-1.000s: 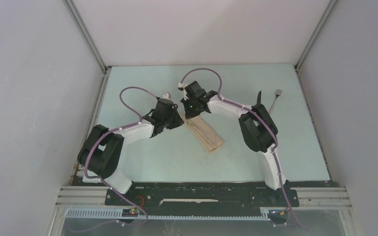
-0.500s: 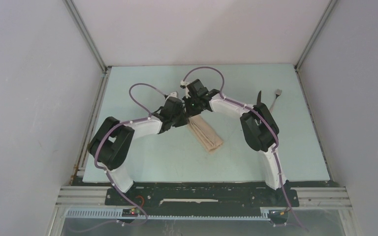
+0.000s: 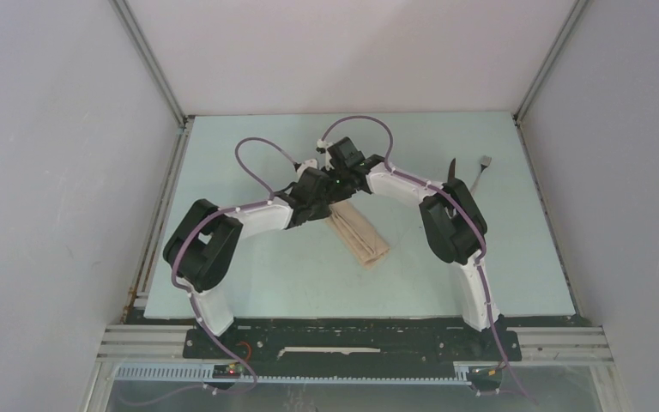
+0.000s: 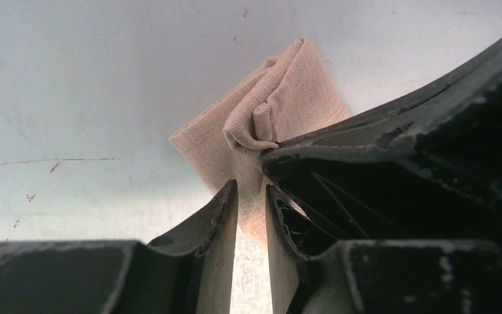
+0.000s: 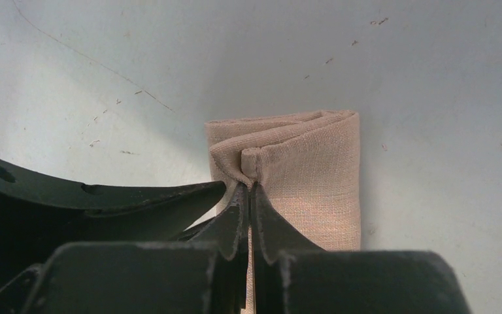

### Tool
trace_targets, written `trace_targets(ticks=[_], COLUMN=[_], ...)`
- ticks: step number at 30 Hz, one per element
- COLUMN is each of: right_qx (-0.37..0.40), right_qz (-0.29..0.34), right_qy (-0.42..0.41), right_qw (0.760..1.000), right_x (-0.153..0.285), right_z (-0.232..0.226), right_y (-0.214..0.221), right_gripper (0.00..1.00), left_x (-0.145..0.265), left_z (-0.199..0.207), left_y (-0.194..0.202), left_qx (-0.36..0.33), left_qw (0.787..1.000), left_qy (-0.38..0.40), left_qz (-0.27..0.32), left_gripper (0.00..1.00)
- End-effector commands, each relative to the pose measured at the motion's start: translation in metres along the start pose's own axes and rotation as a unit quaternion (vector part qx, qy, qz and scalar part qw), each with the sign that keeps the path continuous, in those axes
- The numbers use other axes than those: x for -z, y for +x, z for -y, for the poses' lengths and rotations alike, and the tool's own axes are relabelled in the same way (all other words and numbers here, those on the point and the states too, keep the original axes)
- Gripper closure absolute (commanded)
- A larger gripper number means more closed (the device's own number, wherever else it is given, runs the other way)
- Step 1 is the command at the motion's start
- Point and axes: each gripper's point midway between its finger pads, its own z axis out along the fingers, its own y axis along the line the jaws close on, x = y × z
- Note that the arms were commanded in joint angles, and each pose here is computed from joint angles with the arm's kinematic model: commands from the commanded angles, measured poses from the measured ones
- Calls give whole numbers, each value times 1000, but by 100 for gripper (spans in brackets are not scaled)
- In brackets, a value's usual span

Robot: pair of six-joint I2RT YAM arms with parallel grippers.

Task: Fold the napkin into a case and place the utensils inside
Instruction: Grasp the top corner of the smaller rectangle folded napkin from the folded napkin.

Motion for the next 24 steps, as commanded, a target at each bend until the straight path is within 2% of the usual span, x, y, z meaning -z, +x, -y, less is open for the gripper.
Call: trace_targets(ticks=[1, 14, 20, 24], right_qx=[2, 1, 2, 1], right_qz=[48, 43, 45, 45], right_qy=[-19, -23, -25, -26], right_qw=[999, 999, 999, 999], right_x=[28, 26, 27, 27], right_z=[-15, -16, -16, -16], right_y=[-31, -28, -29, -29], right_gripper=[100, 100, 100, 100], left_x=[-2, -10, -14, -13], left_z=[-1, 6, 6, 8], left_y=[-5, -3, 0, 2], left_qx=[-31, -56, -63, -71], left_qw=[999, 998, 997, 997], left_qy=[-22, -34, -41, -40], left_qz=[9, 1, -5, -6], left_gripper=[71, 65, 68, 64])
